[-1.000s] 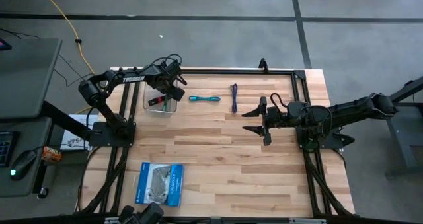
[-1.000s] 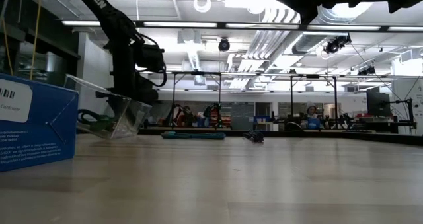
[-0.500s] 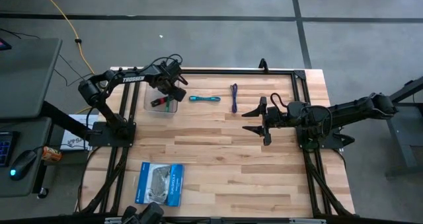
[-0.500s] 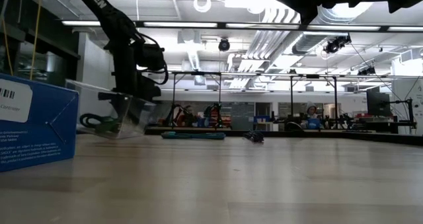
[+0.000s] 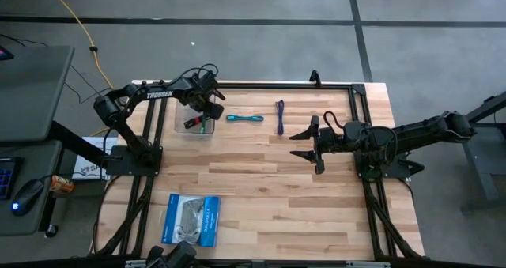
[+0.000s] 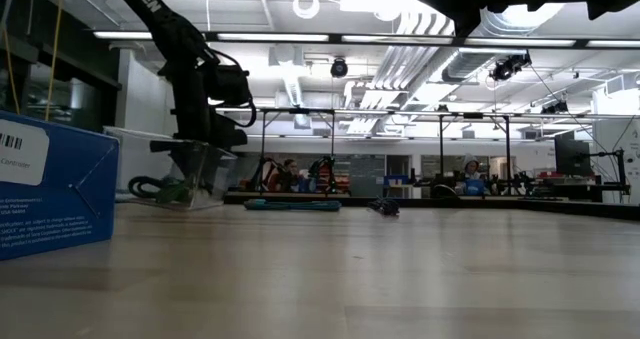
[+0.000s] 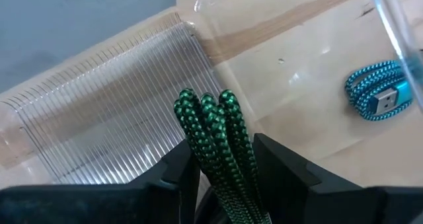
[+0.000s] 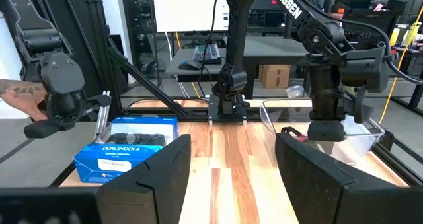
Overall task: Pick and place USB-C Cables
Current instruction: Put the green USB cable into the transparent bin, then put the purple USB cable into the transparent bin
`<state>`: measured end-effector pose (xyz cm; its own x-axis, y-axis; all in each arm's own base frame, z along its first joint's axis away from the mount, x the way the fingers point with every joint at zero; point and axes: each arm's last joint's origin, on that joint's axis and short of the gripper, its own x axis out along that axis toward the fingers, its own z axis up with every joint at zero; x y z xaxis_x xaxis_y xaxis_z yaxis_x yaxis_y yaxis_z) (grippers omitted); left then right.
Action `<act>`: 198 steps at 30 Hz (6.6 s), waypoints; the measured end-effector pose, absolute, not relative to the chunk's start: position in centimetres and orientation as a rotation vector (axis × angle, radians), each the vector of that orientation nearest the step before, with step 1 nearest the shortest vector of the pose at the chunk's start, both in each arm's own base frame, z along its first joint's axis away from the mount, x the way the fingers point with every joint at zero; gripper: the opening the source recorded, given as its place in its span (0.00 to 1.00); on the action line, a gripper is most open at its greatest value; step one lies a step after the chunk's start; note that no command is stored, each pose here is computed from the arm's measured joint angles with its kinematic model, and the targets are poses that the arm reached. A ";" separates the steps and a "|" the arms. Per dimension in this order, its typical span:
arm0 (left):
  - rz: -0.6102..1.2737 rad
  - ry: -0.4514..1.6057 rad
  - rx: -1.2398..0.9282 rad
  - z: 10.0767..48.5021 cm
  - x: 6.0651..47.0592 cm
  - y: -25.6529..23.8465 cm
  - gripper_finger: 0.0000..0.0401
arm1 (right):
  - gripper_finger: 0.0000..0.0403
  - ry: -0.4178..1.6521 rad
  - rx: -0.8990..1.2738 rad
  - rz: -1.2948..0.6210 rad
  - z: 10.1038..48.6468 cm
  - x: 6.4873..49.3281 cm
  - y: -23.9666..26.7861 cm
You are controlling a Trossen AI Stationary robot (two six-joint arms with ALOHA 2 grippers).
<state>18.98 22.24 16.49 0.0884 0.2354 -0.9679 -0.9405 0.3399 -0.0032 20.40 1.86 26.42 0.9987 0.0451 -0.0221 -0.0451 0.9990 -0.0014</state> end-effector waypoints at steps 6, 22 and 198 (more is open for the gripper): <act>1.038 1.132 -0.804 16.5 19.0 22.3 0.30 | 0.52 0.022 -0.002 0.045 26.4 20.4 1.9; 1.049 1.028 -0.768 19.4 18.3 21.6 0.30 | 0.52 0.022 -0.001 0.045 26.4 20.4 1.9; 0.236 0.017 -0.008 27.2 25.3 -4.3 0.30 | 0.04 0.629 0.400 -0.999 8.5 31.1 -11.0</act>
